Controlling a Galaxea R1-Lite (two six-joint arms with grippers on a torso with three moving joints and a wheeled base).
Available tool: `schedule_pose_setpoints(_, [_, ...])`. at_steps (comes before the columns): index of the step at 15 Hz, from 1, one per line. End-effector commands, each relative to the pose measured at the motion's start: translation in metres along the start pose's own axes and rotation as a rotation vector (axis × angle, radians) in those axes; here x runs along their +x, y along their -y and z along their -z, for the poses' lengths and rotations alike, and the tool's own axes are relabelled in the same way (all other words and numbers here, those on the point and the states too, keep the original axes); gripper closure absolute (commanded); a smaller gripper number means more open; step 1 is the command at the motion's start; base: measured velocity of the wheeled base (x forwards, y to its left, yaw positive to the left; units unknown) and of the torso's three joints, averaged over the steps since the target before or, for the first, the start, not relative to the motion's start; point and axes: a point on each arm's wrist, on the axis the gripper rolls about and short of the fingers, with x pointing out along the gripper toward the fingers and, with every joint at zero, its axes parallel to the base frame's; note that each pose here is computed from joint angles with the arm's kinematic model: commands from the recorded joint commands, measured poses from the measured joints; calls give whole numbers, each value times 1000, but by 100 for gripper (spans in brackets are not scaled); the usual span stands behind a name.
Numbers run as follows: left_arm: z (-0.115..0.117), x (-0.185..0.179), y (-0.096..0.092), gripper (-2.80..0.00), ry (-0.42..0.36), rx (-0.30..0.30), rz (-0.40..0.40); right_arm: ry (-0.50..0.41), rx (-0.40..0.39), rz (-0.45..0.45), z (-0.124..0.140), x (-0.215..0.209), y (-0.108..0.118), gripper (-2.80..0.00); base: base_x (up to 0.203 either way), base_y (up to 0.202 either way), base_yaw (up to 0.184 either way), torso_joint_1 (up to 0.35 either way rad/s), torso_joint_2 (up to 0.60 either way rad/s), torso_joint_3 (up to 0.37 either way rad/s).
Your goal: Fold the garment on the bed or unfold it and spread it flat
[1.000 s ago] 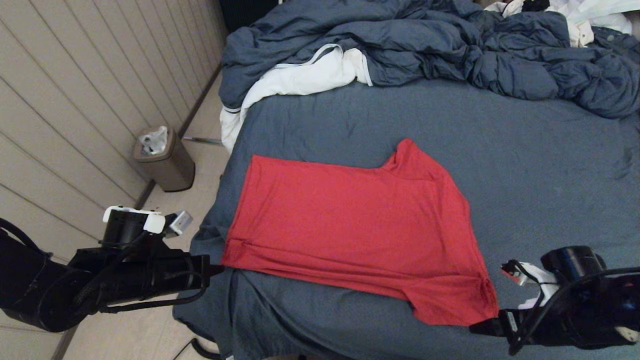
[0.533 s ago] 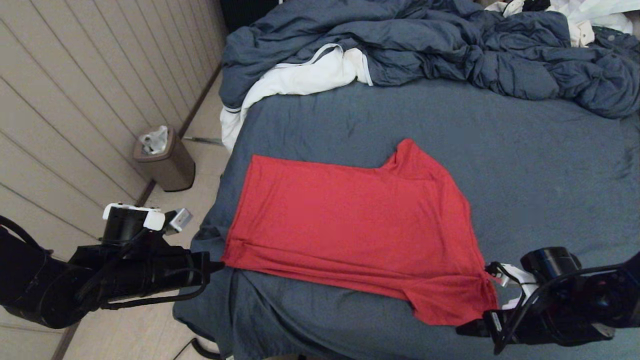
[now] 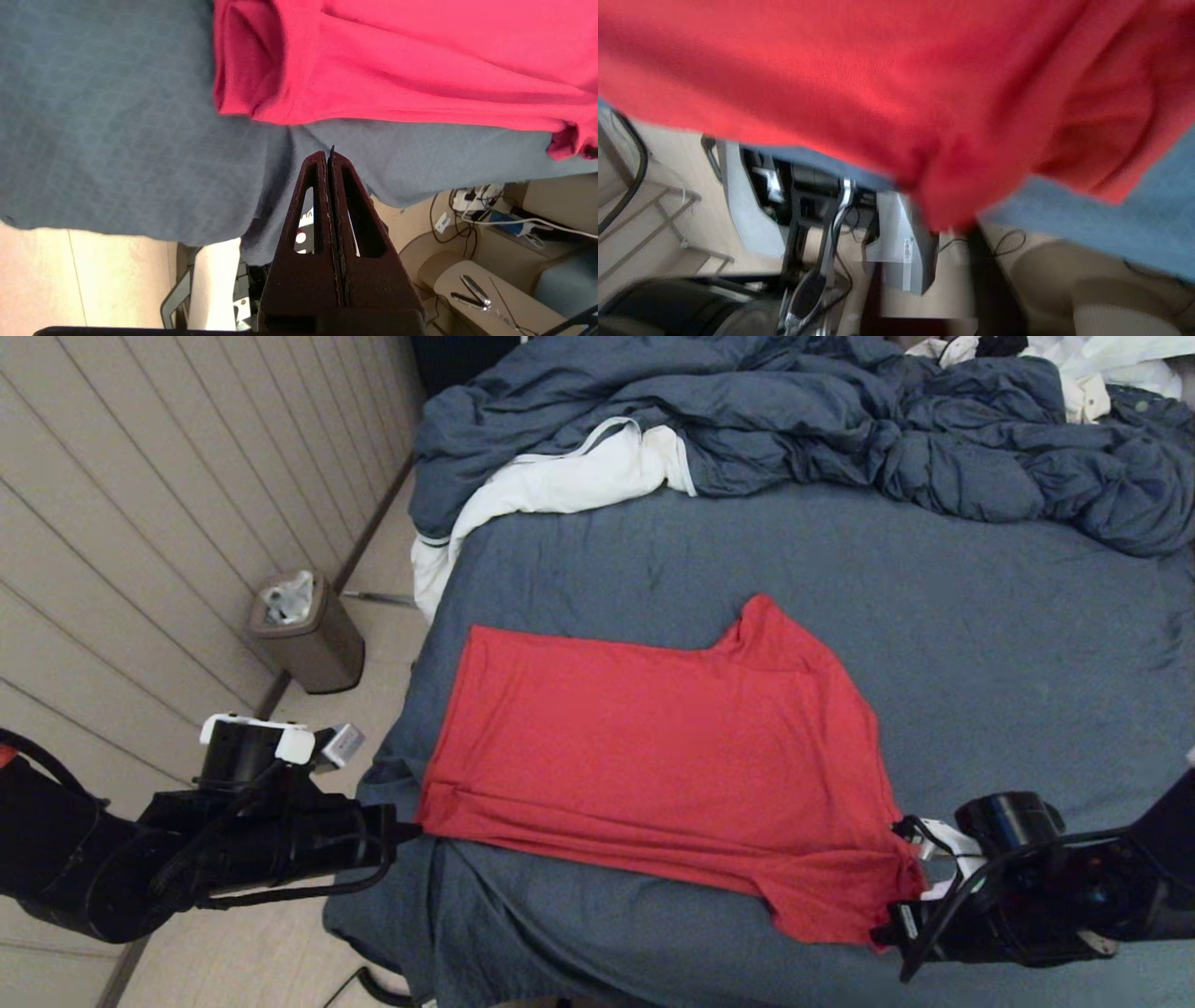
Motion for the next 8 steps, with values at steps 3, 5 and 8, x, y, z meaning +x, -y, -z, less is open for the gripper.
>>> schedule_pose_setpoints(3, [-3,4,0,0,5,-1,4,21,-1,-1,4,-5,-1,0,0,0,0,0,0,0])
schedule_pose_setpoints(5, [-3,4,0,0,4,0,4,21,0,-1,4,-6,-1,0,0,0,0,0,0,0])
schedule_pose_setpoints(8, [-4,3,0,0,6,0,4,103,-7,-6,-1,-27,-10,0,0,0,0,0,0,0])
